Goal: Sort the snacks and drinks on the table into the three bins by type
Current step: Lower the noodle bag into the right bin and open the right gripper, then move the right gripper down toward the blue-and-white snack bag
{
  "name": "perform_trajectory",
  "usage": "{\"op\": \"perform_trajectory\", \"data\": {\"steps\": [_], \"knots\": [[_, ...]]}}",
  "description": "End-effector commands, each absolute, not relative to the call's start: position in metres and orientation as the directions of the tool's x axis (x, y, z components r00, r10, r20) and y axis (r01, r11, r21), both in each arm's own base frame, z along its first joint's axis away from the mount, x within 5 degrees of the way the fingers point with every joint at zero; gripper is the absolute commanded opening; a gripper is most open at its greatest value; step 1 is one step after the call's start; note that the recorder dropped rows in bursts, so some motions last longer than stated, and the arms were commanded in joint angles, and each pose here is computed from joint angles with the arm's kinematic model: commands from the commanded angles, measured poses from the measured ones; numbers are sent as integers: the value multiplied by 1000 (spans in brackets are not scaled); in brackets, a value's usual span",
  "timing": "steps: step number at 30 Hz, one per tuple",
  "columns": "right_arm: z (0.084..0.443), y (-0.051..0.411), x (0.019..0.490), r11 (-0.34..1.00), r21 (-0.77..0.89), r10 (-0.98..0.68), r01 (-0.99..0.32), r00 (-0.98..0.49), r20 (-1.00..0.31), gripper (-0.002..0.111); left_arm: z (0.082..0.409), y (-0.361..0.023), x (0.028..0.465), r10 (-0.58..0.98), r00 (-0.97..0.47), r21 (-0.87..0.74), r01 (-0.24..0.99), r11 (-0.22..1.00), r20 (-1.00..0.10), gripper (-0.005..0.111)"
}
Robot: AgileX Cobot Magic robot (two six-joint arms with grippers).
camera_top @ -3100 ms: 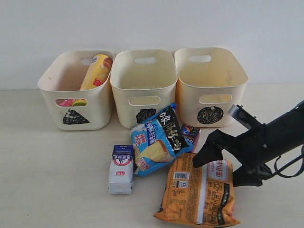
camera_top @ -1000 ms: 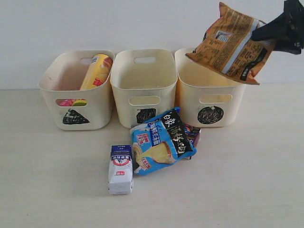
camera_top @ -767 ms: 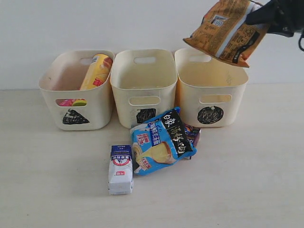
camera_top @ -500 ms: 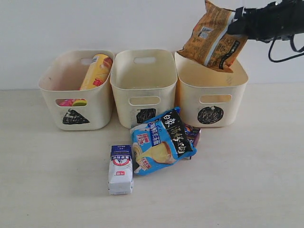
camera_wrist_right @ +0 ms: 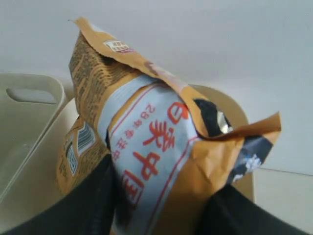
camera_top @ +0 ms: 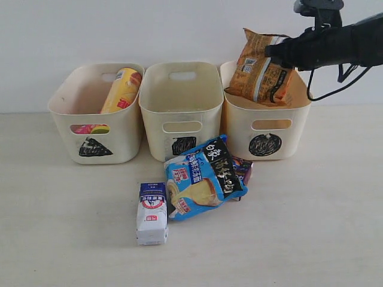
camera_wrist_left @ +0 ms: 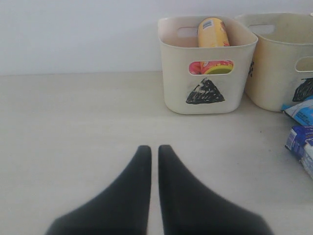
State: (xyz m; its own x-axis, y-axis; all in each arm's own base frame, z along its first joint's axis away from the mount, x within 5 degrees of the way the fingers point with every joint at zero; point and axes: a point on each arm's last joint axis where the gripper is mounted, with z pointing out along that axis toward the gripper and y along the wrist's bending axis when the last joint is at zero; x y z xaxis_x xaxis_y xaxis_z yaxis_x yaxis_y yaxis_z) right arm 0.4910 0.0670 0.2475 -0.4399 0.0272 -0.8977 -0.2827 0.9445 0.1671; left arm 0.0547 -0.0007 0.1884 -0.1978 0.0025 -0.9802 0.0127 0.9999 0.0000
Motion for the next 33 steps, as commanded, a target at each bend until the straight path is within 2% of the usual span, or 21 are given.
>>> {"op": "perform_trajectory", "data": {"steps": [1, 2, 3, 4, 6, 8, 9, 12, 14, 16, 17, 20, 23, 29, 33], "knots": [[247, 68, 494, 946, 164, 29, -280, -432, -901, 32, 187, -1, 55, 10, -196, 8, 11, 1000, -981, 4], [247, 69, 493, 944, 166, 28, -284, -434, -900, 41, 187, -1, 55, 10, -196, 8, 11, 1000, -981, 4], [246, 69, 493, 942, 169, 27, -289, -438, -899, 65, 187, -1, 55, 10, -196, 8, 11, 1000, -981, 4], [246, 69, 493, 942, 169, 27, -289, -438, -899, 83, 187, -1, 55, 10, -196, 8, 11, 1000, -981, 4], [253, 68, 492, 943, 164, 28, -288, -425, -905, 91, 187, -1, 55, 10, -196, 8, 11, 1000, -981, 4], [261, 68, 490, 944, 155, 23, -293, -410, -912, 85, 187, -1, 55, 10, -196, 8, 11, 1000, -981, 4], [269, 68, 487, 942, 134, 3, -308, -394, -919, 78, 187, -1, 55, 10, -196, 8, 11, 1000, -981, 4], [286, 74, 476, 911, 87, -79, -403, -377, -923, 45, 187, -1, 55, 10, -196, 8, 11, 1000, -981, 4], [293, 76, 470, 894, 82, -102, -440, -378, -920, 29, 187, -1, 55, 10, -196, 8, 11, 1000, -981, 4], [300, 79, 463, 875, 91, -120, -476, -394, -911, 4, 187, -1, 55, 10, -196, 8, 11, 1000, -981, 4], [302, 79, 460, 872, 94, -126, -480, -405, -906, 0, 187, -1, 55, 10, -196, 8, 11, 1000, -981, 4], [304, 77, 453, 867, 47, -207, -496, -446, -871, 0, 187, -1, 55, 10, -196, 8, 11, 1000, -981, 4], [311, 67, 441, 894, -14, -273, -447, -520, -809, 0, 187, -1, 55, 10, -196, 8, 11, 1000, -981, 4], [330, 54, 420, 920, -82, -317, -384, -604, -732, 0, 187, -1, 55, 10, -196, 8, 11, 1000, -981, 4], [336, 52, 404, 909, -77, -349, -409, -650, -675, 0, 187, -1, 55, 10, -196, 8, 11, 1000, -981, 4]]}}
